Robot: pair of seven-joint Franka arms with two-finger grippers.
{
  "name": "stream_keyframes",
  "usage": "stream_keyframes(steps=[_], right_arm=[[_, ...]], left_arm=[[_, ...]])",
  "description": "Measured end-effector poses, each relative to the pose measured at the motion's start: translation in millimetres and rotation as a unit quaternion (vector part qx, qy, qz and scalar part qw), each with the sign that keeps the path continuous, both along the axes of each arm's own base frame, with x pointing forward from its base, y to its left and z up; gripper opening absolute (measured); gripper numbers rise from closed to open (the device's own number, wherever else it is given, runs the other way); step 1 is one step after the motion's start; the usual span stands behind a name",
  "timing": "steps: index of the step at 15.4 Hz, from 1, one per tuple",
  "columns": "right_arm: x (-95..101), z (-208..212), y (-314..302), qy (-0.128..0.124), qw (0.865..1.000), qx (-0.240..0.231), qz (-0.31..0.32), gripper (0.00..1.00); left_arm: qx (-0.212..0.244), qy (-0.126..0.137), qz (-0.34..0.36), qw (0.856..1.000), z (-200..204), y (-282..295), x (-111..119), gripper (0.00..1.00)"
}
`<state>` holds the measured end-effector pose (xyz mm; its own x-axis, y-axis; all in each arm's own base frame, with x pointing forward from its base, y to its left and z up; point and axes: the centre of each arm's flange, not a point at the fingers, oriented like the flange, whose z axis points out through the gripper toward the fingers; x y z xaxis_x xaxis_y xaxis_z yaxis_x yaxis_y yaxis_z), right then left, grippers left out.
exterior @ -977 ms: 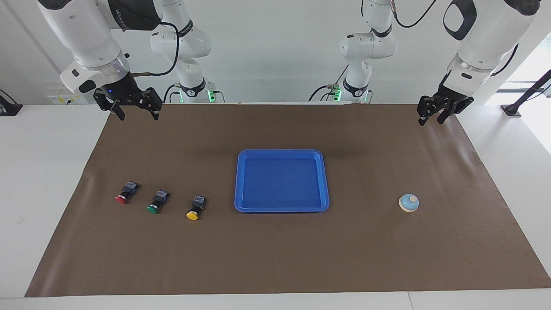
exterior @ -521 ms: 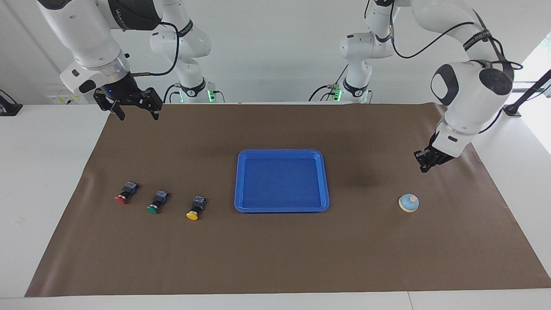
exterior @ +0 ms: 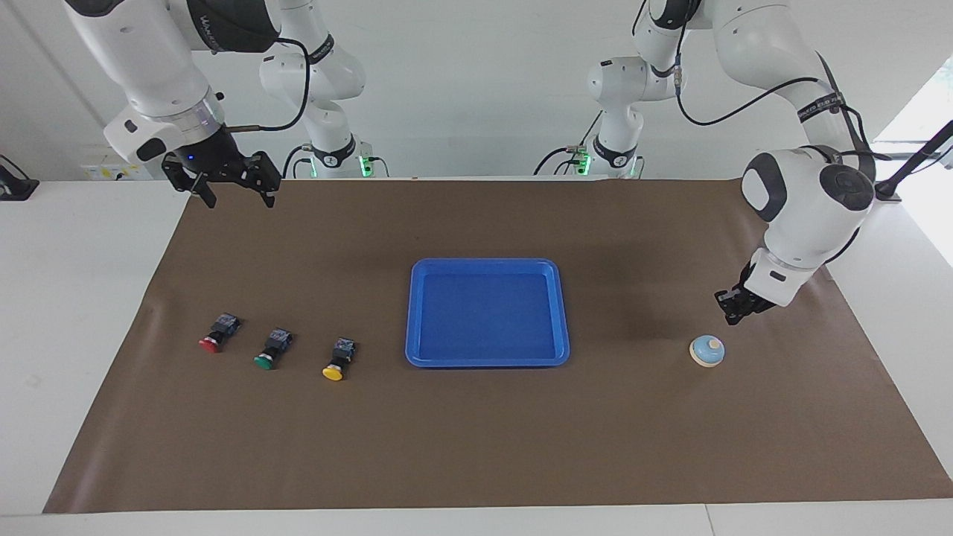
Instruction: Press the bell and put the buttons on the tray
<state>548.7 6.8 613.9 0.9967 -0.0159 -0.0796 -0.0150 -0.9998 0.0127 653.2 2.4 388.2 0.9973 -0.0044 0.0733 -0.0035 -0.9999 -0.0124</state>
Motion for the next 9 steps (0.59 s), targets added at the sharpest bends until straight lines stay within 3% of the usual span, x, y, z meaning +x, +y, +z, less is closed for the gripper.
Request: stream_keyframes(steps=[9], right_arm=[[0.0, 0.0, 0.0, 0.000, 1.000, 0.000, 0.000, 1.00]], left_arm=[[0.000, -0.004, 0.000, 1.000, -30.9, 0.8, 5.8, 0.01]])
